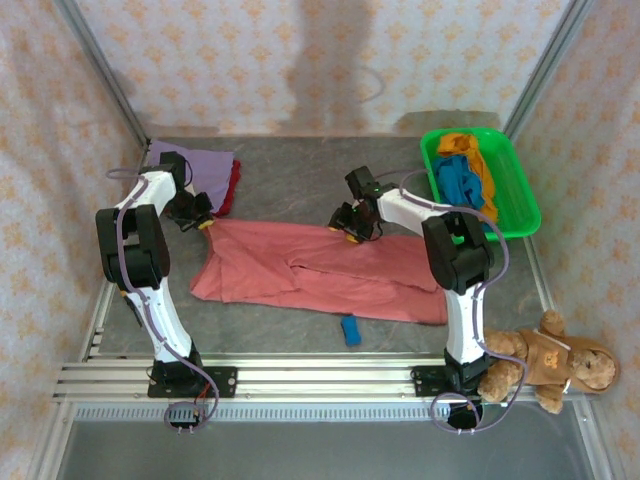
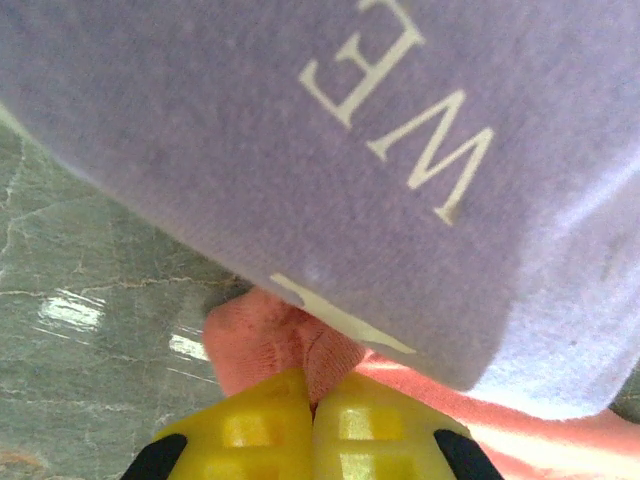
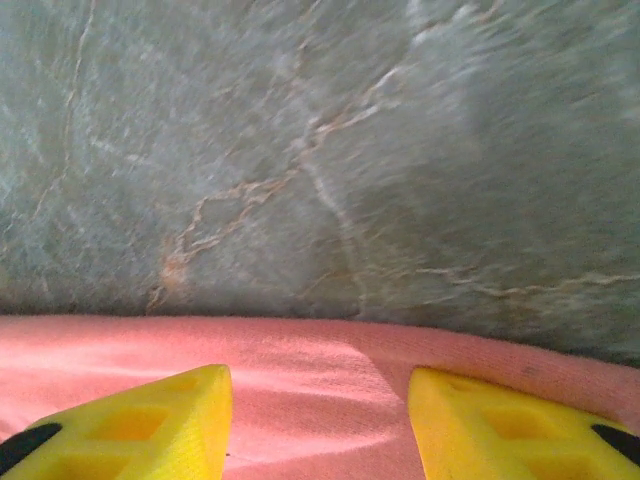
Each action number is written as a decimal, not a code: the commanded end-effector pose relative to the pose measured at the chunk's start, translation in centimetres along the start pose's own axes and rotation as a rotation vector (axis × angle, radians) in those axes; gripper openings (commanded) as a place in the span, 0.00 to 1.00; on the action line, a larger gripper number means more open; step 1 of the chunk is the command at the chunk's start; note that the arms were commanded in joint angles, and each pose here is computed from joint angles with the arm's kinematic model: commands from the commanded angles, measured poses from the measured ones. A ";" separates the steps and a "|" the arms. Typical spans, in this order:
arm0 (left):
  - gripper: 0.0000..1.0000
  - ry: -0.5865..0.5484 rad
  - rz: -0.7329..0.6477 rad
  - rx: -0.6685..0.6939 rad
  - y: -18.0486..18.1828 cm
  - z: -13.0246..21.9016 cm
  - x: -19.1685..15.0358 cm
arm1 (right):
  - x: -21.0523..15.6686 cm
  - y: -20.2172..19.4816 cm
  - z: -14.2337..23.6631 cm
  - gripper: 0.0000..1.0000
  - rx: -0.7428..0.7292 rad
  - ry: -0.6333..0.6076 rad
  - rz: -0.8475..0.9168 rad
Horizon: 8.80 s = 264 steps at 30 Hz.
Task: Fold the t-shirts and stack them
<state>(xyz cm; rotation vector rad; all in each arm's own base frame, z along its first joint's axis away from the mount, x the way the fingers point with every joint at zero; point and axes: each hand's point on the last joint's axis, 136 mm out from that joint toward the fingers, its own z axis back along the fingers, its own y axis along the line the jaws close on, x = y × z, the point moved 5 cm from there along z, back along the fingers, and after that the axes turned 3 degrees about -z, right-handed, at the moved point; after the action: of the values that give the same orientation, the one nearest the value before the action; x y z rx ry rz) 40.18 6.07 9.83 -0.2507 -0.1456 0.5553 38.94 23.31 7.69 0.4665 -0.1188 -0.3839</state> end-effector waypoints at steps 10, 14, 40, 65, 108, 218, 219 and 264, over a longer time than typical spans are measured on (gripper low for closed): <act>0.45 -0.138 -0.010 -0.076 -0.9 4.3 -0.2 | 0.6 -1.4 3.0 0.52 -0.047 -0.015 0.030; 0.50 -0.195 -0.021 -0.078 -1.2 7.8 -1.2 | -0.6 2.6 4.3 0.54 0.031 0.020 0.123; 0.64 -0.319 -0.021 -0.120 1.2 15.2 -12.7 | -12.7 18.6 -8.6 0.96 0.297 0.310 0.363; 0.65 -0.263 0.036 -0.120 3.0 13.4 -17.3 | 10.0 14.3 -3.0 0.99 0.361 0.006 0.070; 0.68 -0.199 -0.060 -0.153 -4.7 7.7 -15.6 | -6.0 -4.1 2.3 0.99 -0.049 0.154 0.021; 0.65 -0.080 -0.667 -0.156 -29.2 5.2 -30.0 | -9.1 -23.1 16.2 0.71 -0.327 -0.099 -0.362; 0.64 -0.073 -0.666 -0.154 -28.8 5.1 -30.7 | -9.2 -23.3 15.7 0.70 -0.336 -0.080 -0.363; 0.60 0.035 -0.941 -0.041 -25.6 3.4 -41.4 | -12.4 -28.1 14.2 0.40 -0.509 -0.174 -0.679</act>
<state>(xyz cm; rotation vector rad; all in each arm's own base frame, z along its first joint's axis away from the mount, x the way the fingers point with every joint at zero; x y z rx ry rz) 18.00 -36.76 18.48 -0.2517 -0.2440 -0.3508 15.53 -0.37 7.26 -0.0105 -0.0127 -1.0708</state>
